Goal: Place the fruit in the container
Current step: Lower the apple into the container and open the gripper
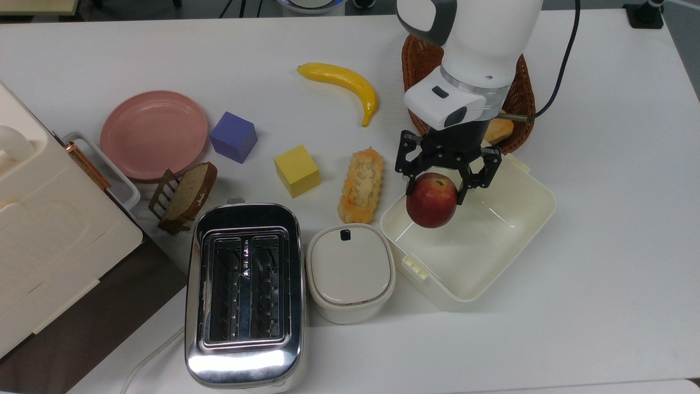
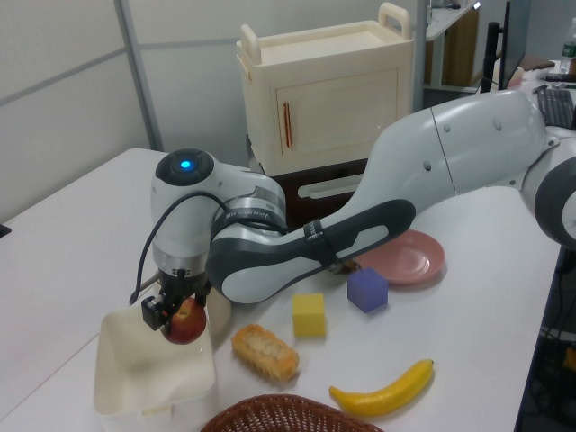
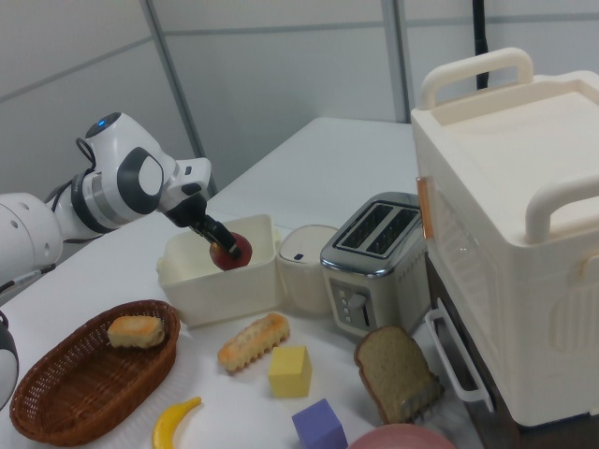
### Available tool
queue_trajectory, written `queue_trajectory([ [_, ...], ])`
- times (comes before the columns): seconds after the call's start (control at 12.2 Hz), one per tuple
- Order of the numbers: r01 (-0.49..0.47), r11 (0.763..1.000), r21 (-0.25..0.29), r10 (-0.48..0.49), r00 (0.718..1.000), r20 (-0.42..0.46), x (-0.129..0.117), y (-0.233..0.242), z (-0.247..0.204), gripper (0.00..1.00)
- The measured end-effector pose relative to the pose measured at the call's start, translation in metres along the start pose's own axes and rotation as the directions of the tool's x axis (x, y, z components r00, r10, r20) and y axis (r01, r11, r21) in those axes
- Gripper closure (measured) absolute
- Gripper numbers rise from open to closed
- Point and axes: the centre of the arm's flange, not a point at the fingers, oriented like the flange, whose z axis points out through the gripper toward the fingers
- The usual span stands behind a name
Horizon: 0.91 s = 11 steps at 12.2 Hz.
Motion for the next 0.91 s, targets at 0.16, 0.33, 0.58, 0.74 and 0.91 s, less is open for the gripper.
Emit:
queue_trajectory([
  [0.16, 0.005, 1.000, -0.005, -0.005, 1.000, -0.004, -0.0008, -0.0014, 0.0012, 0.21],
  [0.33, 0.014, 1.000, -0.011, -0.014, 1.000, -0.009, -0.0014, -0.0024, 0.0019, 0.21],
  [0.58, 0.040, 0.999, -0.027, -0.041, 0.999, -0.023, -0.0044, -0.0078, 0.0038, 0.21],
  [0.74, 0.068, 0.996, -0.056, -0.070, 0.997, -0.038, -0.0072, -0.0089, 0.0078, 0.21],
  [0.91, 0.072, 0.996, -0.060, -0.074, 0.997, -0.038, -0.0084, -0.0088, 0.0094, 0.10],
])
